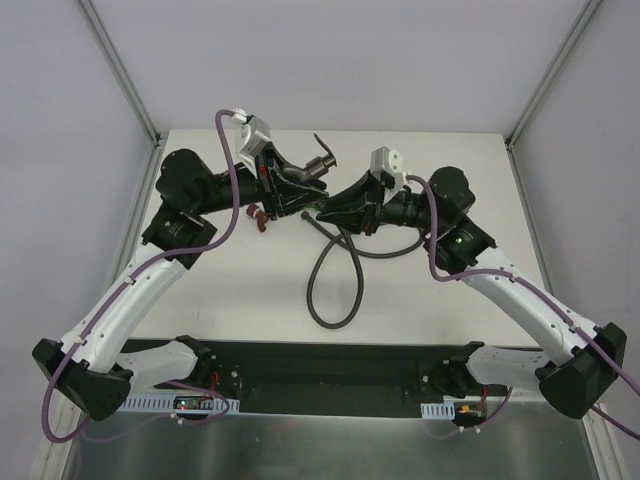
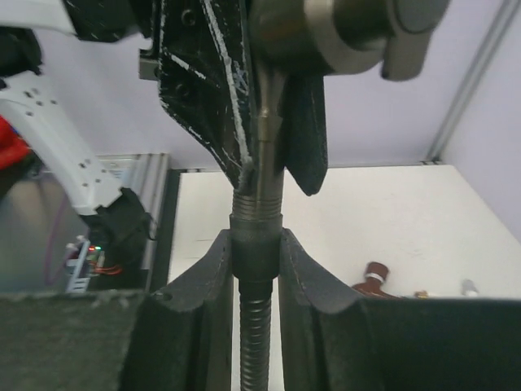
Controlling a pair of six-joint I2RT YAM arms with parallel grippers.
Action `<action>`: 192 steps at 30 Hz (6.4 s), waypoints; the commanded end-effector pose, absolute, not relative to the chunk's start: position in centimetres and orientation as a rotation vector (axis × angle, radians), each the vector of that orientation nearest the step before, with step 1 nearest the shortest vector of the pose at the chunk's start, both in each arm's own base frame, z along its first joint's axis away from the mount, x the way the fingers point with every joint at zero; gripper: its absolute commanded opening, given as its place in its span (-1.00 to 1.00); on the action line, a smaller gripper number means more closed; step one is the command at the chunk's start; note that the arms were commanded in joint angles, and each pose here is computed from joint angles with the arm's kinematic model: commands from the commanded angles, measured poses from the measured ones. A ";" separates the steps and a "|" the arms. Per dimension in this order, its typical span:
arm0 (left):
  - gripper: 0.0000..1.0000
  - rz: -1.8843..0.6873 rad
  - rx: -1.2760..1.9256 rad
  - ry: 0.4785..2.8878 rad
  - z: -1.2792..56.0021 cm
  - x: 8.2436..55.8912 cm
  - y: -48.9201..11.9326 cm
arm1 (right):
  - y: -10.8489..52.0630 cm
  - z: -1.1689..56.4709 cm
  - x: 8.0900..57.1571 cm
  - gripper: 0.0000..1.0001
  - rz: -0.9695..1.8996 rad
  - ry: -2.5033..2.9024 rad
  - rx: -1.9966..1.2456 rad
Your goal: Install the water faucets
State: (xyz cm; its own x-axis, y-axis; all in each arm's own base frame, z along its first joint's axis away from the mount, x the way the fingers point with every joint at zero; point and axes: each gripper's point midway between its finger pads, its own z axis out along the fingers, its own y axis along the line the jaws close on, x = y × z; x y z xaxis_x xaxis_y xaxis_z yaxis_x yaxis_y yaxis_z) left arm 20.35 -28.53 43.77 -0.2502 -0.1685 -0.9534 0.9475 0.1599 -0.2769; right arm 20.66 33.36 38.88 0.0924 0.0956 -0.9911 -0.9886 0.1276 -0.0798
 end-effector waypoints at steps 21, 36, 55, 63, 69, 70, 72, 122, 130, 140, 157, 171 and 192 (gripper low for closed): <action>-1.00 -1.438 1.007 0.989 45.2 15.8 -28.9 | 32.9 47.3 19.1 -0.97 1.559 0.951 -0.895; -1.00 -1.416 1.061 0.813 44.1 14.0 -29.7 | 32.0 49.6 19.9 -0.97 1.776 0.873 -0.774; -1.00 -1.390 0.911 0.860 44.4 15.8 -29.5 | 31.8 49.1 21.1 -0.96 1.758 0.898 -0.734; -1.00 -1.372 0.851 0.903 44.5 16.8 -29.4 | 32.0 48.8 21.5 -0.41 1.741 0.915 -0.742; -1.00 -1.303 0.699 0.988 44.9 18.9 -28.5 | 31.9 48.2 22.0 0.11 1.684 0.938 -0.744; -1.00 -1.293 0.680 0.998 44.9 19.1 -28.3 | 31.9 48.0 22.1 0.14 1.678 0.947 -0.743; -1.00 -1.270 0.620 1.031 45.1 19.9 -27.9 | 31.8 47.7 22.5 0.24 1.657 0.965 -0.733; -1.00 -1.210 0.020 1.273 43.6 26.0 -23.8 | 36.2 39.0 24.8 -0.03 0.405 1.046 -0.805; -1.00 -1.205 0.039 1.286 43.3 26.0 -24.0 | 36.6 39.6 24.2 -0.76 0.423 1.029 -0.806; -1.00 -1.282 0.185 1.211 43.7 24.0 -25.4 | 35.1 42.0 22.7 -0.97 0.675 1.036 -0.710; -1.00 -1.418 0.642 0.879 45.8 17.1 -27.7 | 31.9 46.3 20.4 -0.97 1.275 0.940 -0.692; -1.00 -1.446 0.989 0.699 45.7 12.3 -28.2 | 30.7 48.7 20.6 -0.96 1.621 0.823 -0.684; 0.76 -1.184 0.603 1.071 46.0 19.6 -26.3 | 31.1 46.7 23.0 -0.97 1.502 0.908 -0.697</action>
State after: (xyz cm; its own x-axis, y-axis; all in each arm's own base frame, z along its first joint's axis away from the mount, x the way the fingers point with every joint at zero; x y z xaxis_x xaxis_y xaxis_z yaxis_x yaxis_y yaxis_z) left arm 18.58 -27.22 44.47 -0.0153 -0.4164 -0.9091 0.9668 0.2259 -0.1198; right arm 22.93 32.00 43.06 -0.2701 0.4398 -0.8565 -0.9609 -0.0672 0.2684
